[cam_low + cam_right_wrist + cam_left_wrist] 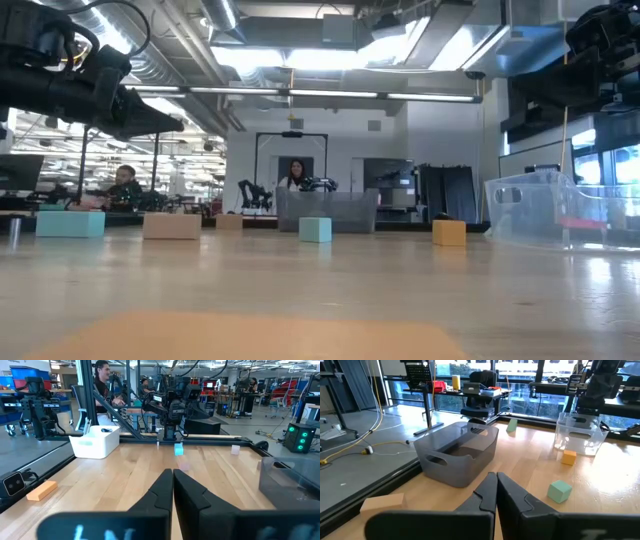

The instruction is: Sort & place blocks by color

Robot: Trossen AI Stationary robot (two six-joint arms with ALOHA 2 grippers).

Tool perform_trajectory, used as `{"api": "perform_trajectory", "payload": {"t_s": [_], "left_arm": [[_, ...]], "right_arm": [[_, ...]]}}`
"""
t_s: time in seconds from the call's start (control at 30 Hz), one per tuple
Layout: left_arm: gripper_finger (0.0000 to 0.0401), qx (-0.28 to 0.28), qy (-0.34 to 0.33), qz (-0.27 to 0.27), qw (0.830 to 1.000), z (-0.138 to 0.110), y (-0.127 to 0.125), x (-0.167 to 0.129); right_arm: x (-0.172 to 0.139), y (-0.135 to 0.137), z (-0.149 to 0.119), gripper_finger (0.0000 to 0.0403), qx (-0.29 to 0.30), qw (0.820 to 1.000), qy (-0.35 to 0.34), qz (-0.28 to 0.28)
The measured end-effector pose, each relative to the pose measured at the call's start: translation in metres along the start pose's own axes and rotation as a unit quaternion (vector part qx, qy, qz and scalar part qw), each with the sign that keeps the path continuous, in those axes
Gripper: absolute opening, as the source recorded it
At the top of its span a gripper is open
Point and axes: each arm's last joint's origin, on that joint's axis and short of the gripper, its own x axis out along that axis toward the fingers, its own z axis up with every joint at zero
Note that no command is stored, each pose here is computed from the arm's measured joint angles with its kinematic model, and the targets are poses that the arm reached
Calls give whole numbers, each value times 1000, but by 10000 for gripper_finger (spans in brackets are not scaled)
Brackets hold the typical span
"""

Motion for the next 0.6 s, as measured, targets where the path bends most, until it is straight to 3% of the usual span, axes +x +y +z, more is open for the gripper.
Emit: {"api": "perform_trajectory", "payload": {"t_s": [0.2, 0.47, 0.6], "left_arm": [[0, 0, 0, 0, 1000, 0, 0, 0], [0, 0, 0, 0, 1000, 0, 0, 0], [0, 0, 0, 0, 1000, 0, 0, 0]], "right_arm": [[0, 0, 0, 16, -111, 994, 0, 0], [0, 0, 0, 16, -93, 996, 0, 0], [0, 0, 0, 16, -32, 999, 0, 1]]}}
